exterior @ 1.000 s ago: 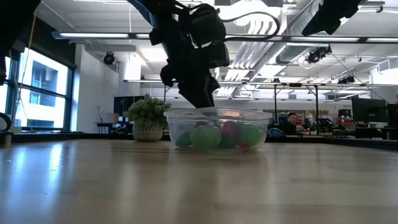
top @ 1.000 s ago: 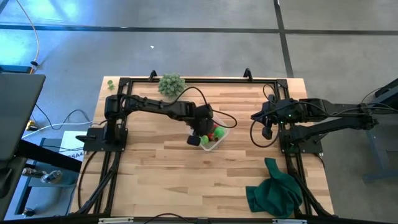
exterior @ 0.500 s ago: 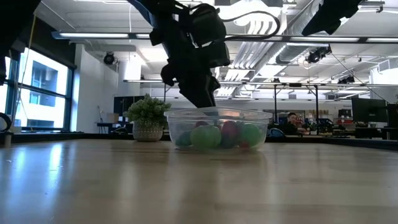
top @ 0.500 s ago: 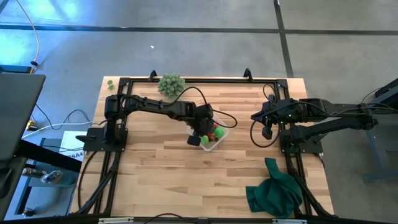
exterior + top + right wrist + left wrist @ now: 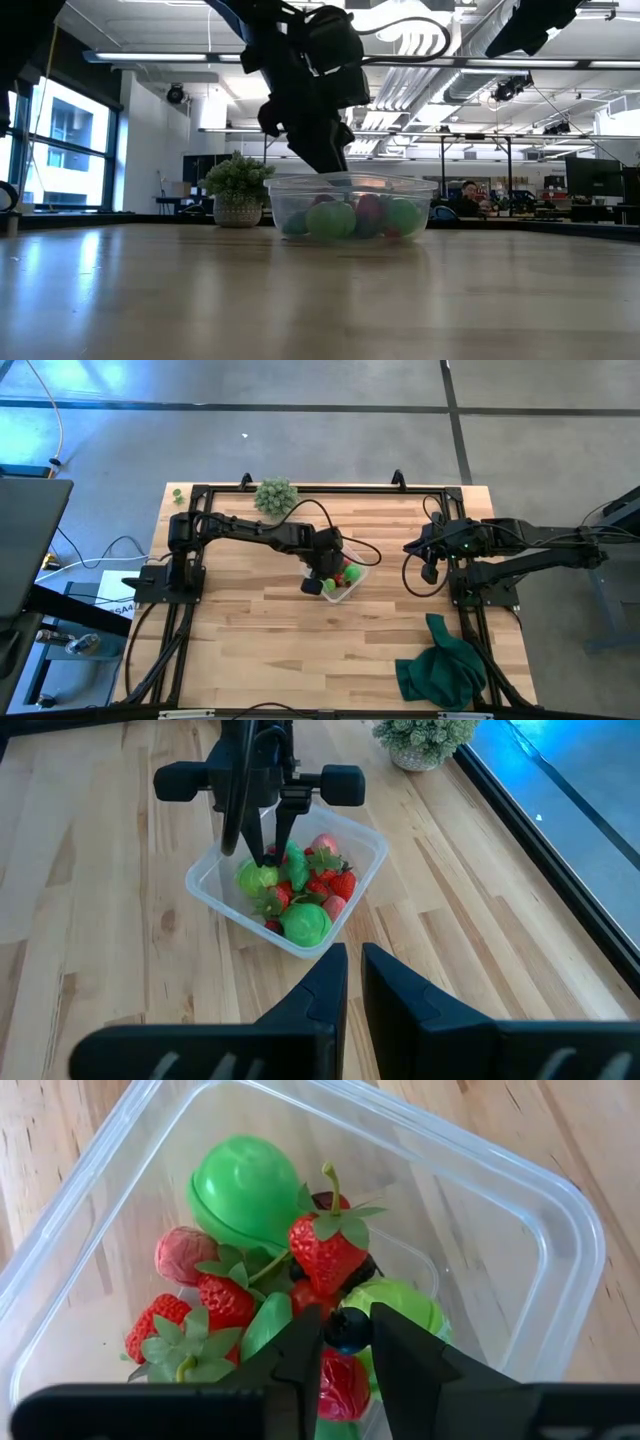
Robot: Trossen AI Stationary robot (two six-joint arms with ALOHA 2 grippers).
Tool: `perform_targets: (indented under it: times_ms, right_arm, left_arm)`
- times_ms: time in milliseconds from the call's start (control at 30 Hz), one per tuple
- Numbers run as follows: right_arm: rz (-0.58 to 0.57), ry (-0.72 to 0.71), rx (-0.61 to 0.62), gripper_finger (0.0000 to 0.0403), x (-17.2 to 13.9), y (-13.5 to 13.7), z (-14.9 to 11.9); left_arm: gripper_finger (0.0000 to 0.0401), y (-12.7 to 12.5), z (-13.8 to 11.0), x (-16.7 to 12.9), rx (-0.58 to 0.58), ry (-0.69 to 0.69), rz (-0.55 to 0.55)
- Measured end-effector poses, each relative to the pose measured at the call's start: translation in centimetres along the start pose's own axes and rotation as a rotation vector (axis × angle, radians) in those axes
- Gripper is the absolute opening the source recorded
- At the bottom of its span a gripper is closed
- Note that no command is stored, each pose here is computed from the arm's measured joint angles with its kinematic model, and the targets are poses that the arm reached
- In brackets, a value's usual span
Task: Pick and placing Produce into tupperware
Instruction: Put the blueberry into the transparent bin, then return to Home Position
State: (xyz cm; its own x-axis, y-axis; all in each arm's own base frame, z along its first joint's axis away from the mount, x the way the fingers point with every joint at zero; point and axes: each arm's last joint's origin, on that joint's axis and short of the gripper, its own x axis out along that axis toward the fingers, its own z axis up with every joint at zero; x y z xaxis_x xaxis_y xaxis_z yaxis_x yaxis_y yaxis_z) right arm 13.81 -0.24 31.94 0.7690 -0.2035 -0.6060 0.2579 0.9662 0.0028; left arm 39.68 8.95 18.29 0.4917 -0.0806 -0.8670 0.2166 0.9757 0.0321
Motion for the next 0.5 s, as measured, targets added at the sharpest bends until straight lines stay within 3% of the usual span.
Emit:
perform_targets:
  times_ms: [300,500]
  right_arm:
    - [0.000,0.000,0.000,0.0025,0.00,0.00,0.00]
    - [0.000,0.000,0.000,0.0025,0.00,0.00,0.00]
  left_arm:
    - [0.0165,0.00,0.00,0.00,-0.030,0.001,0.001]
    - [0.0193,0.00,0.12,-0.19,-0.055,0.007,-0.006]
